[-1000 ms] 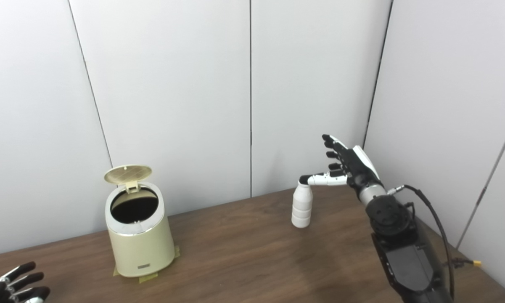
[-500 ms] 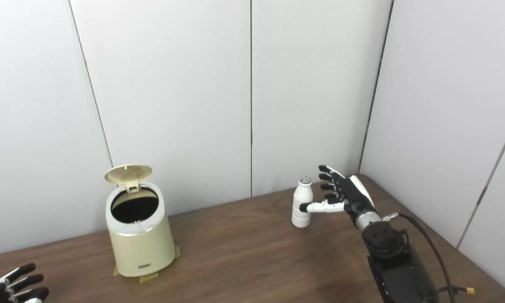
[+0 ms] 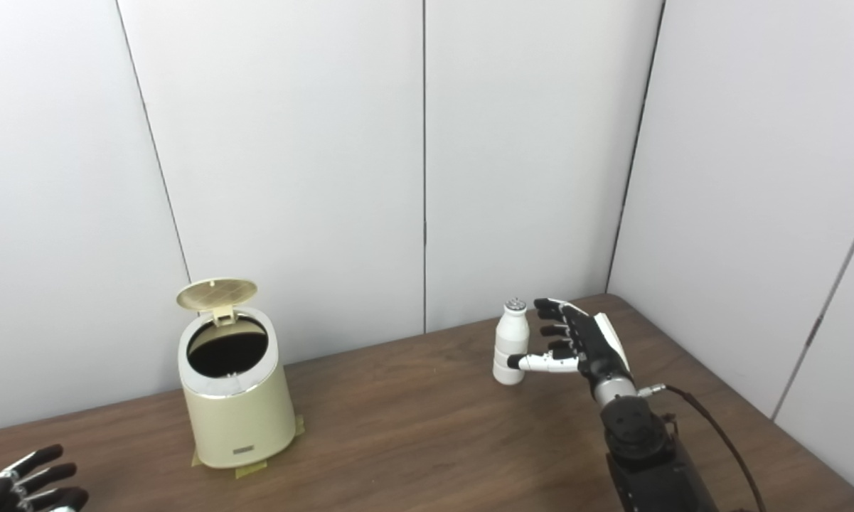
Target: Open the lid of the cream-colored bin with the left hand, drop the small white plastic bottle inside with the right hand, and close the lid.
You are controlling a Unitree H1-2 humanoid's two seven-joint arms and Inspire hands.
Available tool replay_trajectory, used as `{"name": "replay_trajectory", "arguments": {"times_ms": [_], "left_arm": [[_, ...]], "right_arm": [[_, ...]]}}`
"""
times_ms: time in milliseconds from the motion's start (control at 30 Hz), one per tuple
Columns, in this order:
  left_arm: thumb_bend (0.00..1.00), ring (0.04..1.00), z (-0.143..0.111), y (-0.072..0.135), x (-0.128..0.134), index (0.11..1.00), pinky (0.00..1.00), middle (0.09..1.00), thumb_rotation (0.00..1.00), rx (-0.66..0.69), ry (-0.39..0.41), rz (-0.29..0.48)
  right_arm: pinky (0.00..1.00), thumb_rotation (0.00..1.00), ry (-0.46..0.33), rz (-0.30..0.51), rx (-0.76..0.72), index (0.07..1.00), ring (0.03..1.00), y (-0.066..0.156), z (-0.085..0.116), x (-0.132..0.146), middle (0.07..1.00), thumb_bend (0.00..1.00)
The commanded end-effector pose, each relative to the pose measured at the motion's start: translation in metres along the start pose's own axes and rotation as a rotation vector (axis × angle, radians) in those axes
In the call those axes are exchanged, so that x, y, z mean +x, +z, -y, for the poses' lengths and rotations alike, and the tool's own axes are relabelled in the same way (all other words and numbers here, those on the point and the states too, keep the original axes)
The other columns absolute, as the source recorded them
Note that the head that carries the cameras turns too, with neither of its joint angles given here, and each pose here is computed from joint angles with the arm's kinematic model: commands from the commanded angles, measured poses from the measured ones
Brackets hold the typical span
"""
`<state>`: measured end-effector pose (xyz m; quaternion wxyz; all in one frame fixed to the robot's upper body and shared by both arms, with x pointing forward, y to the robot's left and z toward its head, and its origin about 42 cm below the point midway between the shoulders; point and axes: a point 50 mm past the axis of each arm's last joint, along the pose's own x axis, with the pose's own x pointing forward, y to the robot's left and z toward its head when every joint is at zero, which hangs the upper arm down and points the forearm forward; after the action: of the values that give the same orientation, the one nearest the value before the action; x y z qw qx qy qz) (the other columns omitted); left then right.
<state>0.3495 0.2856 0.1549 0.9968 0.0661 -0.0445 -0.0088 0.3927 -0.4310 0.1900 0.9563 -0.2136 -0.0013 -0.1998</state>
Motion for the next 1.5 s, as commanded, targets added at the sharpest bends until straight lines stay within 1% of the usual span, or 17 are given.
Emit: {"name": "replay_trajectory", "arguments": {"times_ms": [0,67,167,233,467,633,733,800,900,1000,1033,1067,1100,1167,1200,1267,1467], "left_arm": [[0.70,0.645,-0.003,0.021,0.010,0.800,0.53,0.727,0.19,0.022,-0.008,0.086],[0.71,0.640,-0.003,0.021,0.009,0.798,0.52,0.728,0.20,0.021,-0.009,0.085],[0.74,0.649,-0.003,0.020,0.009,0.802,0.53,0.731,0.23,0.014,-0.014,0.084],[0.73,0.651,-0.003,0.020,0.008,0.801,0.53,0.731,0.23,0.012,-0.015,0.082],[0.74,0.659,-0.003,0.019,0.008,0.803,0.55,0.735,0.25,0.015,-0.018,0.075],[0.72,0.673,-0.002,0.020,0.007,0.820,0.56,0.748,0.23,0.011,-0.022,0.074],[0.70,0.672,-0.002,0.021,0.007,0.822,0.56,0.750,0.22,0.010,-0.022,0.072],[0.70,0.675,-0.003,0.022,0.007,0.827,0.57,0.753,0.23,0.013,-0.024,0.074],[0.67,0.685,-0.004,0.021,0.007,0.833,0.58,0.762,0.20,0.012,-0.029,0.077],[0.64,0.684,-0.003,0.021,0.007,0.836,0.57,0.764,0.15,0.013,-0.030,0.074],[0.63,0.685,-0.003,0.022,0.007,0.835,0.57,0.764,0.13,0.012,-0.030,0.073],[0.62,0.684,-0.002,0.022,0.007,0.834,0.58,0.764,0.12,0.009,-0.030,0.072],[0.63,0.685,-0.002,0.022,0.006,0.834,0.58,0.765,0.12,0.006,-0.030,0.072],[0.63,0.688,-0.002,0.023,0.006,0.838,0.58,0.769,0.13,0.003,-0.032,0.074],[0.62,0.691,-0.002,0.023,0.006,0.837,0.59,0.771,0.12,0.005,-0.033,0.076],[0.61,0.696,-0.002,0.022,0.006,0.836,0.59,0.775,0.12,0.015,-0.033,0.075],[0.57,0.703,-0.001,0.025,0.006,0.851,0.60,0.784,0.05,0.017,-0.035,0.077]], "right_arm": [[0.66,0.05,-0.051,0.124,0.020,0.750,0.723,0.031,0.007,0.016,0.766,0.81],[0.65,0.05,-0.054,0.129,0.018,0.741,0.714,0.032,0.005,0.017,0.756,0.81],[0.63,0.02,-0.055,0.128,0.008,0.735,0.704,0.032,0.001,0.018,0.748,0.81],[0.63,0.01,-0.057,0.126,0.008,0.736,0.710,0.032,-0.002,0.019,0.749,0.82],[0.61,0.05,-0.046,0.121,0.000,0.741,0.700,0.034,-0.008,0.022,0.747,0.84],[0.62,0.06,-0.036,0.119,-0.017,0.755,0.707,0.033,-0.010,0.023,0.761,0.86],[0.64,0.05,-0.033,0.117,-0.029,0.755,0.717,0.033,-0.010,0.023,0.762,0.86],[0.63,0.06,-0.032,0.114,-0.048,0.754,0.711,0.032,-0.010,0.023,0.758,0.86],[0.61,0.04,-0.030,0.108,-0.066,0.754,0.684,0.030,-0.010,0.023,0.744,0.85],[0.58,0.01,-0.051,0.121,-0.099,0.742,0.654,0.026,-0.010,0.024,0.716,0.82],[0.57,0.00,-0.059,0.131,-0.108,0.710,0.626,0.025,-0.011,0.025,0.657,0.81],[0.54,0.00,-0.068,0.135,-0.108,0.672,0.584,0.023,-0.011,0.026,0.574,0.69],[0.48,0.00,-0.076,0.137,-0.110,0.612,0.500,0.022,-0.011,0.028,0.528,0.60],[0.39,0.00,-0.087,0.131,-0.121,0.540,0.425,0.020,-0.012,0.030,0.496,0.54],[0.37,0.00,-0.093,0.129,-0.138,0.523,0.412,0.019,-0.012,0.030,0.488,0.53],[0.36,0.00,-0.104,0.133,-0.174,0.503,0.408,0.020,-0.013,0.030,0.485,0.52],[0.34,0.00,-0.138,0.144,-0.203,0.512,0.390,0.024,-0.012,0.028,0.460,0.52]]}}
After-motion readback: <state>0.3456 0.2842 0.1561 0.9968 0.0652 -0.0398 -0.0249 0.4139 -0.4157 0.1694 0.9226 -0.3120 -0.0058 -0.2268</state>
